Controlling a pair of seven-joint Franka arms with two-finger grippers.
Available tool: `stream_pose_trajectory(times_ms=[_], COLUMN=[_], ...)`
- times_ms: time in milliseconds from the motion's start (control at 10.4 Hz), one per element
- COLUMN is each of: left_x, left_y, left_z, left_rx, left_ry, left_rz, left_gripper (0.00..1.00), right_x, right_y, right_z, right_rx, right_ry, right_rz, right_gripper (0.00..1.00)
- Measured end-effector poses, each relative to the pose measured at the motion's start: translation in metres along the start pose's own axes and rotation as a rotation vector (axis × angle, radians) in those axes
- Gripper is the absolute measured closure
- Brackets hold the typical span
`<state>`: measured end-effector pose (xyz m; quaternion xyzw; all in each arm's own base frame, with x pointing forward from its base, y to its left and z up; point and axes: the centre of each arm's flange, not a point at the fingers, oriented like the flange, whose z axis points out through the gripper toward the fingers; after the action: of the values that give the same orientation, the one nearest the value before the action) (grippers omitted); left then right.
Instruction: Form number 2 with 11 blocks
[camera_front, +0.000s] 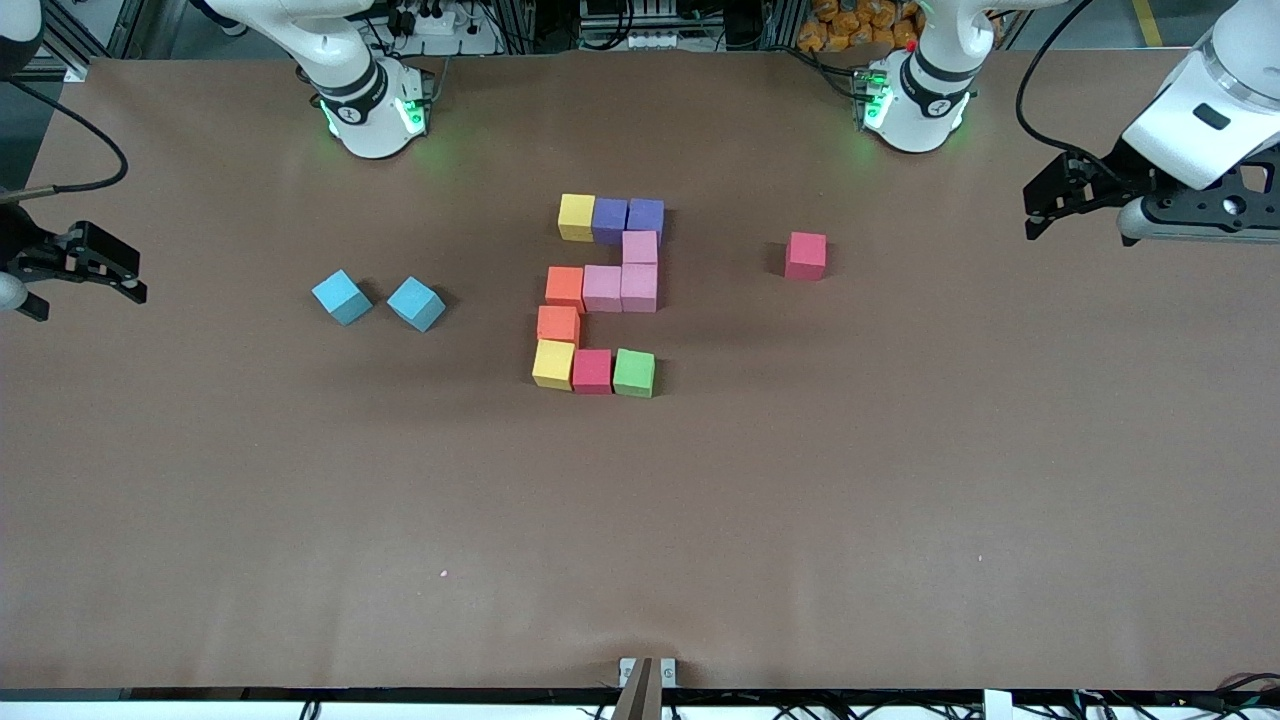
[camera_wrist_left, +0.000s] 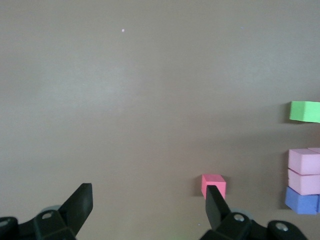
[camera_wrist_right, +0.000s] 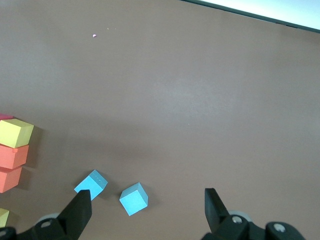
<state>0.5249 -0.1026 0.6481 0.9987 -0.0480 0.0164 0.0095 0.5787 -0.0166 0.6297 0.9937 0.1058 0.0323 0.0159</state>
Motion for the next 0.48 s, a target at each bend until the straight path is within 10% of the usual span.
stream_pose_trajectory(times_ms=[479], left_x=[-0.0001], left_y=[0.0013], left_z=[0.0000], left_rx=[-0.010], left_ry=[-0.001], left_rz=[0.001], left_gripper=[0.00], right_x=[0.0000], right_y=[0.0000], right_z=[0.0000], right_rx=[0.000], right_ry=[0.000], right_rz=[0.000], right_gripper=[0.00])
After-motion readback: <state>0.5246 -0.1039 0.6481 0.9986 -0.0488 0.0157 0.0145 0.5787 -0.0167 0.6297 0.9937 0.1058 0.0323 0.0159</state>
